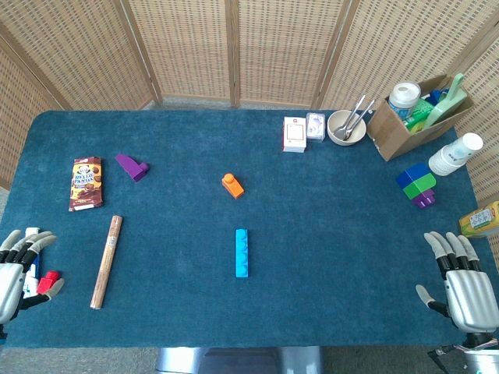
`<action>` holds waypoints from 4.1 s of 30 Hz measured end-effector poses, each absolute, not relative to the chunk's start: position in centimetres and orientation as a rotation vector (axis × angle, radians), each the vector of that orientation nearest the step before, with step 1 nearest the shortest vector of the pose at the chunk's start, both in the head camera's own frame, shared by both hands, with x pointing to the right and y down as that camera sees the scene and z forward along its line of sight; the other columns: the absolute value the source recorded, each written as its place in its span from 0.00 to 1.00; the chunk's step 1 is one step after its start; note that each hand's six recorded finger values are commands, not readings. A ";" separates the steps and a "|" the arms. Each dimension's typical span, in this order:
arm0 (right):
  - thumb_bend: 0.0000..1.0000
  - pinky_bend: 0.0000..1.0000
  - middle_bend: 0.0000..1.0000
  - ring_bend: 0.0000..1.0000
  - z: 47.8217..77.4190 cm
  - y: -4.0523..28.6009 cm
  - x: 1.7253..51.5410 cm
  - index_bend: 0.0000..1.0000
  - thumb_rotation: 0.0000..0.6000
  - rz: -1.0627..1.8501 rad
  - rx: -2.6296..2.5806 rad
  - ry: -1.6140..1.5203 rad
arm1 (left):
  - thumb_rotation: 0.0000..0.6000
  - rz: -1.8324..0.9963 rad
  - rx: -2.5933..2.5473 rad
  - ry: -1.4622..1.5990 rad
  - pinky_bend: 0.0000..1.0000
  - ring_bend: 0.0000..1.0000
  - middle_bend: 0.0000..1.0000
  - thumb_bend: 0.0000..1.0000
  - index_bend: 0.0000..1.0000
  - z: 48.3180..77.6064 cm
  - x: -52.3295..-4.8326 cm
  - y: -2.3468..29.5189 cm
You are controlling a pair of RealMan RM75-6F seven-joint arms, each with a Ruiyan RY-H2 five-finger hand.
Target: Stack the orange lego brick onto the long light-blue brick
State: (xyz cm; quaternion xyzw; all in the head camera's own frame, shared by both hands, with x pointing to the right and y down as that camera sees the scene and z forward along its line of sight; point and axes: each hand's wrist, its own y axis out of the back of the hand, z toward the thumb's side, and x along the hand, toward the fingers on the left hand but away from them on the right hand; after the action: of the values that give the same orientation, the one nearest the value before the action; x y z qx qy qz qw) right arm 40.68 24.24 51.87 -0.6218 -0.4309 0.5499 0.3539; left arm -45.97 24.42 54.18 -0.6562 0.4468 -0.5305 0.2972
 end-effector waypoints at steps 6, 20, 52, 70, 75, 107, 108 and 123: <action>0.22 0.00 0.14 0.00 51.9 24.2 40.3 0.08 1.00 1.413 -1.614 -1.110 | 1.00 -1.410 -1.757 1.176 0.00 0.17 0.20 0.31 0.20 54.5 -45.8 24.3; 0.22 0.00 0.14 0.00 51.1 24.5 40.6 0.08 1.00 1.409 -1.596 -1.131 | 1.00 -1.379 -1.763 1.118 0.00 0.17 0.20 0.31 0.22 53.9 -45.9 23.2; 0.22 0.00 0.14 0.00 51.3 24.4 43.7 0.08 0.99 1.509 -1.525 -1.194 | 1.00 -1.050 -1.916 0.544 0.00 0.10 0.15 0.32 0.30 60.0 -32.4 7.1; 0.22 0.00 0.14 0.00 51.0 24.7 45.8 0.08 1.00 1.583 -1.447 -1.244 | 1.00 -0.988 -1.849 0.338 0.00 0.05 0.13 0.32 0.29 65.3 -24.3 1.6; 0.22 0.00 0.14 0.00 50.8 24.7 46.4 0.08 1.00 1.598 -1.421 -1.257 | 1.00 -0.983 -1.840 0.294 0.00 0.04 0.12 0.32 0.29 66.6 -22.1 0.8; 0.22 0.00 0.14 0.00 49.5 25.6 48.7 0.08 1.00 1.676 -1.286 -1.310 | 1.00 -1.010 -1.808 0.167 0.00 0.01 0.09 0.32 0.26 72.2 -12.5 -2.6; 0.22 0.00 0.14 0.00 49.6 25.6 48.8 0.08 1.00 1.678 -1.283 -1.311 | 1.00 -1.011 -1.808 0.162 0.00 0.00 0.09 0.32 0.26 72.3 -12.4 -2.6; 0.22 0.00 0.14 0.00 49.8 25.3 48.7 0.08 1.00 1.675 -1.272 -1.311 | 1.00 -1.043 -1.818 0.134 0.00 0.00 0.08 0.32 0.27 73.8 -12.1 -2.4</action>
State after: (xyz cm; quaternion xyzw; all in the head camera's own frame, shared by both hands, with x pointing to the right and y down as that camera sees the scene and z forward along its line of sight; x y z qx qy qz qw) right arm 48.70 25.30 49.85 -0.4853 -0.5001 0.6391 0.3256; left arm -12.13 -2.42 73.83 -0.7508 0.0555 -0.4309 0.4975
